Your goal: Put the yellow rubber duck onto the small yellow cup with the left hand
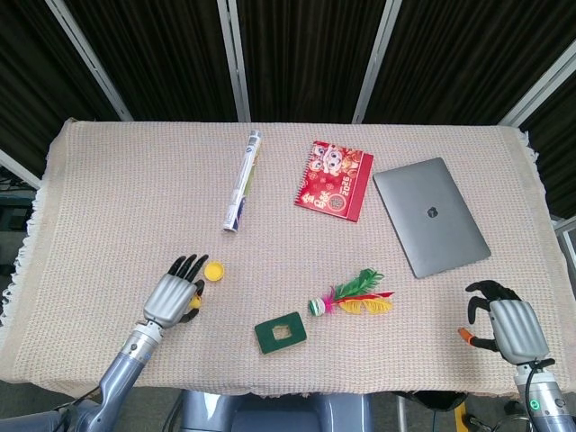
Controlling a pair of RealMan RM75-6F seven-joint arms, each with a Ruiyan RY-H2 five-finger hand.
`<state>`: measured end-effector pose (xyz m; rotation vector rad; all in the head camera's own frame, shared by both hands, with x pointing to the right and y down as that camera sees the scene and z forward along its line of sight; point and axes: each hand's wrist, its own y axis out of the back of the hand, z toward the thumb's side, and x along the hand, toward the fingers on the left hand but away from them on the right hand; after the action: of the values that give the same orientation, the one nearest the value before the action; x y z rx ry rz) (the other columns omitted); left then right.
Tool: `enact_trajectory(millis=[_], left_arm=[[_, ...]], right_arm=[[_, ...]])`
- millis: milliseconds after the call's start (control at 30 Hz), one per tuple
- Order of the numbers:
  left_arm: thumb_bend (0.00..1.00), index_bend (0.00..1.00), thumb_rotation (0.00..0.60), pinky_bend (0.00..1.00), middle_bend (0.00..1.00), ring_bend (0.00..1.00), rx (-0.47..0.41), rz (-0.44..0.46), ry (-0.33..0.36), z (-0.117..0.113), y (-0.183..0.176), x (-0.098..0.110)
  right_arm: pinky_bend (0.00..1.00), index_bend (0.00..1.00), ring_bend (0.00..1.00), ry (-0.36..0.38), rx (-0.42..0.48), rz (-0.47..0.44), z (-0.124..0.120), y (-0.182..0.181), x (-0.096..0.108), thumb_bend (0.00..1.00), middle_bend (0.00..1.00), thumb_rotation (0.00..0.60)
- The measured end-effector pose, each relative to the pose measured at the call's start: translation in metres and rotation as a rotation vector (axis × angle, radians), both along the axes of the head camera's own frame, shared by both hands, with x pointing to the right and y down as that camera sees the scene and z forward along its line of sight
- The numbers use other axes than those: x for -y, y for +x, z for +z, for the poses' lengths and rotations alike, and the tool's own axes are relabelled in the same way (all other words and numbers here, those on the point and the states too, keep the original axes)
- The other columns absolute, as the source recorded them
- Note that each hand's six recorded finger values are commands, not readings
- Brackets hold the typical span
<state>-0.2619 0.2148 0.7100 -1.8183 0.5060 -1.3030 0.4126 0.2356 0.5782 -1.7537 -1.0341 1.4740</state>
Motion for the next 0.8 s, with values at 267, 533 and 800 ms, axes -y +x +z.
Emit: enact_trajectory(millis=[267, 533, 800], left_arm=[[0.28, 0.52, 0.600, 0.11, 0.00, 0.00, -0.009, -0.018, 0.020, -0.004, -0.003, 0.005], [0.28, 0.52, 0.600, 0.12, 0.00, 0.00, -0.011, -0.047, 0.104, -0.019, -0.013, 0.036], [0.28, 0.52, 0.600, 0.12, 0.00, 0.00, 0.009, -0.049, 0.171, -0.028, -0.017, 0.071]], right_arm=[[0.34, 0.67, 0.21, -0.002, -0.001, 0.000, 0.000, 0.000, 0.000, 0.11, 0.30, 0.600], [0.34, 0.67, 0.21, -0.004, -0.001, 0.002, 0.000, 0.000, 0.000, 0.11, 0.30, 0.600], [0.34, 0.67, 0.21, -0.007, 0.005, 0.005, 0.000, -0.001, -0.001, 0.11, 0.30, 0.600]])
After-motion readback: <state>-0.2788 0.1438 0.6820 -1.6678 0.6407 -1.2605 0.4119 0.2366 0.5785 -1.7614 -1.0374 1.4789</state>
